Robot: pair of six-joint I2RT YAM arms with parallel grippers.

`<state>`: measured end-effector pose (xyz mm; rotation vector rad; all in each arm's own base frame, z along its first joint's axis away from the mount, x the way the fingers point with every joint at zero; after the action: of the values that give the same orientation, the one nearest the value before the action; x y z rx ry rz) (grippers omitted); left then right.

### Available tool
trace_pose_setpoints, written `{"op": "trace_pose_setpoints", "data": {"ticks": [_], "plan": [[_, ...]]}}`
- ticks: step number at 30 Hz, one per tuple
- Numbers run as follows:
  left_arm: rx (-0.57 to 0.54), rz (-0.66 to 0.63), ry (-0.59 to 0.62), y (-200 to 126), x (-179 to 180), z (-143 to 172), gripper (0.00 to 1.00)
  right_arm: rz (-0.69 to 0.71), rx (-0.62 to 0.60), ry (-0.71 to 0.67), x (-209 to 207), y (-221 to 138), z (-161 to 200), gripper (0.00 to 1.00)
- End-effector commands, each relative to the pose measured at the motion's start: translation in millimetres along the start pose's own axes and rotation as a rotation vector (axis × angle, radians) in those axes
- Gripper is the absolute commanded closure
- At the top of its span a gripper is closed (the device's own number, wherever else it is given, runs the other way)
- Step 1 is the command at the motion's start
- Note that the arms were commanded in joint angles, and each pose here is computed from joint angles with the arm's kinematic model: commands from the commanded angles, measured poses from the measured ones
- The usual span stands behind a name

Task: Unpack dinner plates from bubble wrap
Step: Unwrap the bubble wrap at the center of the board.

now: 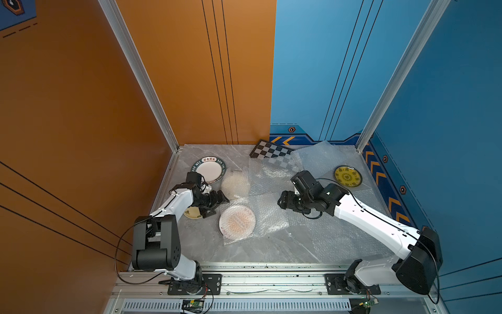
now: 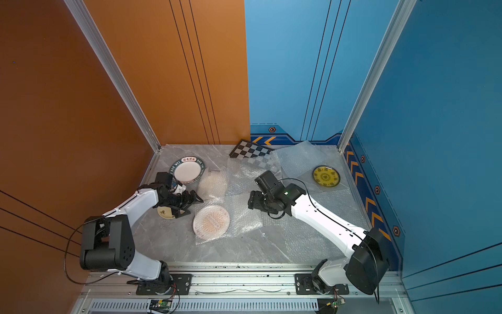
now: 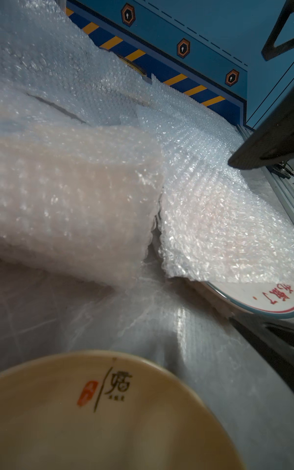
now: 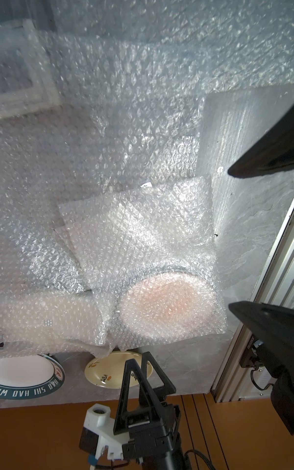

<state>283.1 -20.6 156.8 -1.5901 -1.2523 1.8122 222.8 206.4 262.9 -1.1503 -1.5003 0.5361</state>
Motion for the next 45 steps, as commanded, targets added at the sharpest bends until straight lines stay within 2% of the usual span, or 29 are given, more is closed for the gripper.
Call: {"op": "trace_pose_setpoints", "data": {"ticks": [1,2,3,4,9,13,17,22,26,28,32,40,45], "plan": [[-0.012,0.023,0.028,3.0,-1.5,-10.8,0.13,-0.059,-0.049,0.013,6.8,-15.6,-4.8,0.22],[-0.007,0.025,0.026,5.8,-0.8,-11.8,0.12,-0.061,-0.054,0.015,6.7,-16.8,-4.8,0.22],[-0.005,0.030,0.024,7.8,-0.6,-12.7,0.18,-0.060,-0.056,0.017,6.2,-17.0,-4.7,0.22],[0.000,0.038,0.022,10.3,-0.6,-12.9,0.20,-0.060,-0.061,0.020,5.5,-17.9,-4.5,0.22],[-0.003,0.058,0.028,15.7,-3.3,-16.3,0.25,-0.062,-0.065,0.034,2.9,-17.0,-2.8,0.22],[-0.009,0.076,0.029,14.8,-5.6,-18.2,0.37,-0.067,-0.067,0.045,1.2,-15.3,-1.1,0.22],[-0.003,0.088,0.029,16.5,-6.9,-15.9,0.40,-0.073,-0.063,0.055,1.1,-12.6,-0.2,0.22],[0.006,0.100,0.025,22.0,-6.4,-14.8,0.50,-0.090,-0.071,0.057,5.6,-14.2,-0.9,0.22],[0.024,0.078,0.016,28.2,-2.1,-12.7,0.50,-0.098,-0.074,0.061,7.5,-15.1,-0.7,0.22],[0.029,0.035,0.000,28.0,4.8,-9.0,0.42,-0.103,-0.079,0.060,8.9,-17.3,0.0,0.22],[0.003,0.004,-0.011,22.2,11.7,-7.7,0.38,-0.105,-0.084,0.062,8.1,-18.5,3.1,0.22],[0.021,0.015,-0.014,31.3,12.1,-14.4,0.38,-0.119,-0.086,0.066,10.0,-19.3,4.6,0.22],[0.024,0.072,0.014,36.6,0.7,-14.8,0.42,-0.114,-0.083,0.070,7.9,-18.1,5.7,0.22]]}}
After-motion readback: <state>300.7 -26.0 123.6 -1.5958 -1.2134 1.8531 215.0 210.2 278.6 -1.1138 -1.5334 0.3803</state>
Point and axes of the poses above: each gripper's point midway between its finger pads, its own y axis out along the fingers, its own x axis along the line the jaws close on, z = x × y, the point moved 10 cm from there along -y, back along the fingers, and after that the axes turned 6 degrees about y, right-handed, at the moved point
